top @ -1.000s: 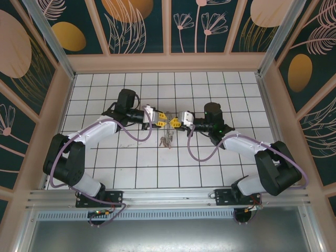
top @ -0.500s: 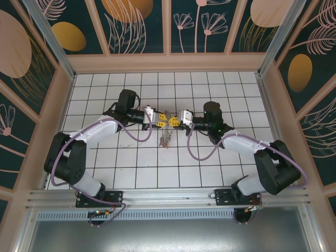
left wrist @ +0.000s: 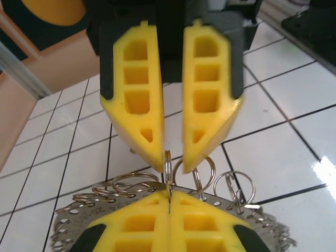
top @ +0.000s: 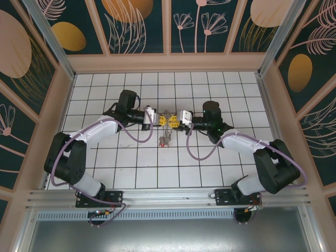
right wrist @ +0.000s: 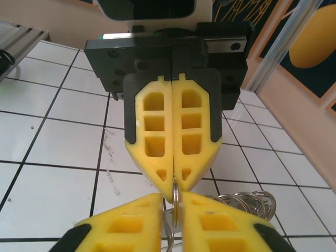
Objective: Put the keys on the keyring
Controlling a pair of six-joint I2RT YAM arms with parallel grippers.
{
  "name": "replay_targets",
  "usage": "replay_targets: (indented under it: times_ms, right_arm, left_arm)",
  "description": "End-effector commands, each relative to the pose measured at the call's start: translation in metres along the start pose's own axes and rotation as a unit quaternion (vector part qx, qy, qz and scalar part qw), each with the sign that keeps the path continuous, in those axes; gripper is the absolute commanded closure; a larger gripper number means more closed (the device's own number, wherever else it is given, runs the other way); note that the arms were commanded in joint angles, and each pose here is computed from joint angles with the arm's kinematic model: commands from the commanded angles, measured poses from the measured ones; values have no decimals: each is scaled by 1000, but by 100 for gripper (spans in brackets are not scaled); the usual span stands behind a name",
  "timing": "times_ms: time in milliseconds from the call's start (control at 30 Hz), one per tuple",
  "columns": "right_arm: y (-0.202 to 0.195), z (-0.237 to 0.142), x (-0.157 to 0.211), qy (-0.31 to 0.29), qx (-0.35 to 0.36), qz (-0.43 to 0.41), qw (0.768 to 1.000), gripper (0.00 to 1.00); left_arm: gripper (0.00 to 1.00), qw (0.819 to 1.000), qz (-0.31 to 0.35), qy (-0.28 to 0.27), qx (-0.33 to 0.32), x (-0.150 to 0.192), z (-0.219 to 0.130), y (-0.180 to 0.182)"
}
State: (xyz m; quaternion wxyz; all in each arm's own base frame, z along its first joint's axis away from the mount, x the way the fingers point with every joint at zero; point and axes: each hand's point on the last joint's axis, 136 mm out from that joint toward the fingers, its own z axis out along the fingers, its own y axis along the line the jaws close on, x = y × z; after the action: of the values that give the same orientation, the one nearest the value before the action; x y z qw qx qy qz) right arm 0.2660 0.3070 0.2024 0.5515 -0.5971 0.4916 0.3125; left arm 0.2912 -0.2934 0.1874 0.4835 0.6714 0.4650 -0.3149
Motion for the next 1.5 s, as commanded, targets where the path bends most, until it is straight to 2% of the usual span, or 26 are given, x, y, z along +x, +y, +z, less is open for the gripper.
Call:
replay_targets:
  times_ms: [0,100,233,333,400,500,567,700,800,867,967,1067,1267,1467]
  right_arm:
    - [6,1,0,5,-18,-13,1000,76]
    - [9,-1,4,14,-16,-9,1000,73]
    - [5,-5,6,27,4,-13,1000,73]
    - [1,-9,-5,7,24,3,1000,71]
    - [-12,-17,-17,-27,75,37,996,70]
    - [-27,-34,-31,-89,147,111,979,67]
    - [-36,-42,-28,-110,183,177,961,66]
    - [-59,-57,-17,-126,243,297,915,67]
    - [-68,-63,-11,-112,252,323,905,73]
    - [-71,-64,-10,-93,248,320,910,73]
    - [-62,-62,-22,-91,189,302,930,66]
    - [-70,-65,-22,-69,197,297,932,65]
    - [-70,-84,-19,-47,238,205,948,59]
    - [-38,-69,-11,5,159,103,982,55]
  left_arm:
    - [100,998,31,41,-38,5,-8,7]
    - [100,993,53,84,-62,11,-14,12]
    - [100,988,77,109,-82,11,-17,16]
    - [100,983,97,122,-99,12,-16,17]
    - [100,979,99,131,-124,12,-16,23]
    - [100,973,107,120,-167,3,-19,32]
    - [100,968,113,111,-192,-3,-21,37]
    - [100,963,118,103,-218,-8,-24,43]
    - [100,964,124,97,-215,-12,-24,42]
    - [100,964,127,95,-214,-13,-24,41]
    - [100,964,129,92,-215,-16,-25,41]
    - [100,963,137,85,-215,-21,-26,39]
    - [100,964,141,77,-213,-26,-27,38]
    - [100,968,134,70,-202,-29,-26,34]
